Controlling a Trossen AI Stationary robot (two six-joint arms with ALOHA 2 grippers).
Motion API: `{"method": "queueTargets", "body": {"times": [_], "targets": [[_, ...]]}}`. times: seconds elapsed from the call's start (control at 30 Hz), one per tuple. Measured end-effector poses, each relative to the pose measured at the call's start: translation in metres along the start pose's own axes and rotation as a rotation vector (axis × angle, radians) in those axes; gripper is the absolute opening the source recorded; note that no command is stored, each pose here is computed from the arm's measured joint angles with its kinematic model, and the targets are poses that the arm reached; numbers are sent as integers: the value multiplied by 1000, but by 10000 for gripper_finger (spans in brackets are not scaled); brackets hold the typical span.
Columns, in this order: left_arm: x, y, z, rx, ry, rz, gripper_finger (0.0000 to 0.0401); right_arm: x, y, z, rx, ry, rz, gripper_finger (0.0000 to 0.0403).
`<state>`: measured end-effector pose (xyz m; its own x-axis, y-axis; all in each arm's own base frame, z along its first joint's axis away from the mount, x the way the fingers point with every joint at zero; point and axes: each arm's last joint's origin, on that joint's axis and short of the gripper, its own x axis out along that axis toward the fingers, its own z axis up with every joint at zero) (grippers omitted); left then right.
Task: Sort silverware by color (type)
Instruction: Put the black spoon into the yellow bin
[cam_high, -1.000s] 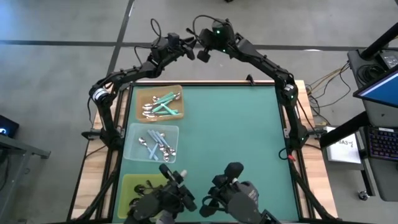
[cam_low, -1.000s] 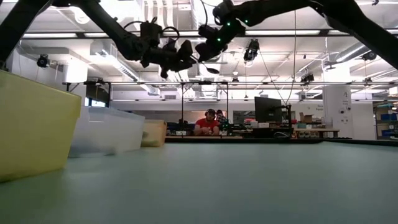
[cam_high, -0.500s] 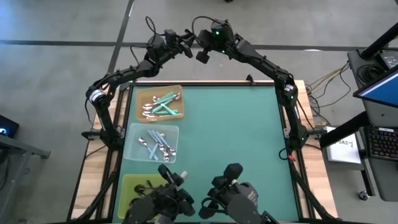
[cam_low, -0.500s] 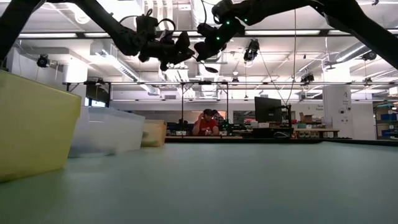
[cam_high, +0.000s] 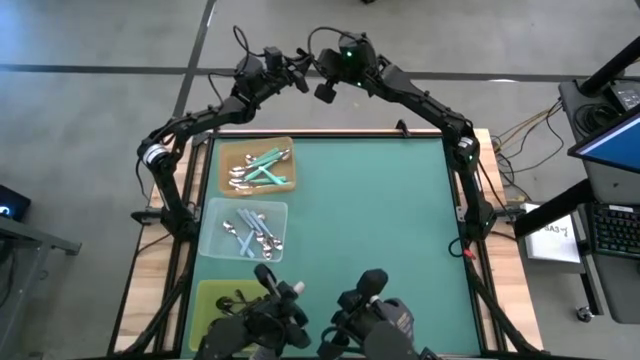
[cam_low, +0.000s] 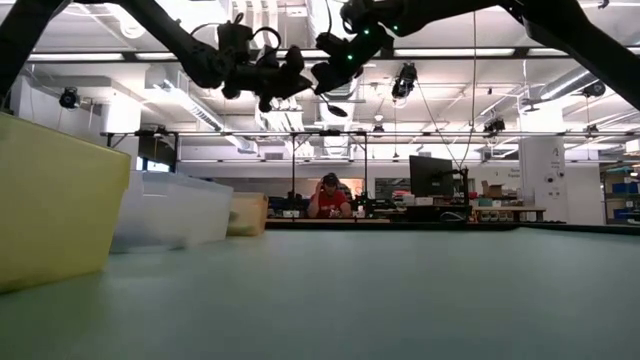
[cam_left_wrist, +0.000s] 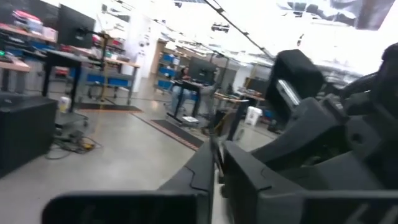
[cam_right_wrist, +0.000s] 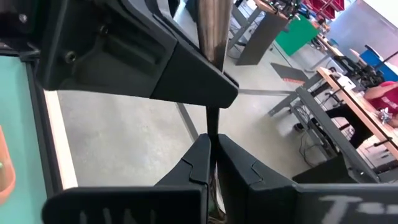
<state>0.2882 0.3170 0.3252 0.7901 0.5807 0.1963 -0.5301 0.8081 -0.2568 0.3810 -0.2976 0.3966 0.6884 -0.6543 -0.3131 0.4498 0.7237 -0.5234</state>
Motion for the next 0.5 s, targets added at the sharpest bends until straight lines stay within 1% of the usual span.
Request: {"method": "queueTargets", "body": {"times": [0.03,0.23,0.37,0.5], "targets": [[0,0,0,-13,4,-13,9,0,1,0,-1,1,2,9],[-1,1,0,-74,30,-72,1,-2,2,0,18,16,12,15],[-1,1,-3,-102,67,-73,0,-9,2,-1,19,59,38,41],[-2,-5,-5,-121,117,-78,0,-23,0,0,26,115,64,73]]}}
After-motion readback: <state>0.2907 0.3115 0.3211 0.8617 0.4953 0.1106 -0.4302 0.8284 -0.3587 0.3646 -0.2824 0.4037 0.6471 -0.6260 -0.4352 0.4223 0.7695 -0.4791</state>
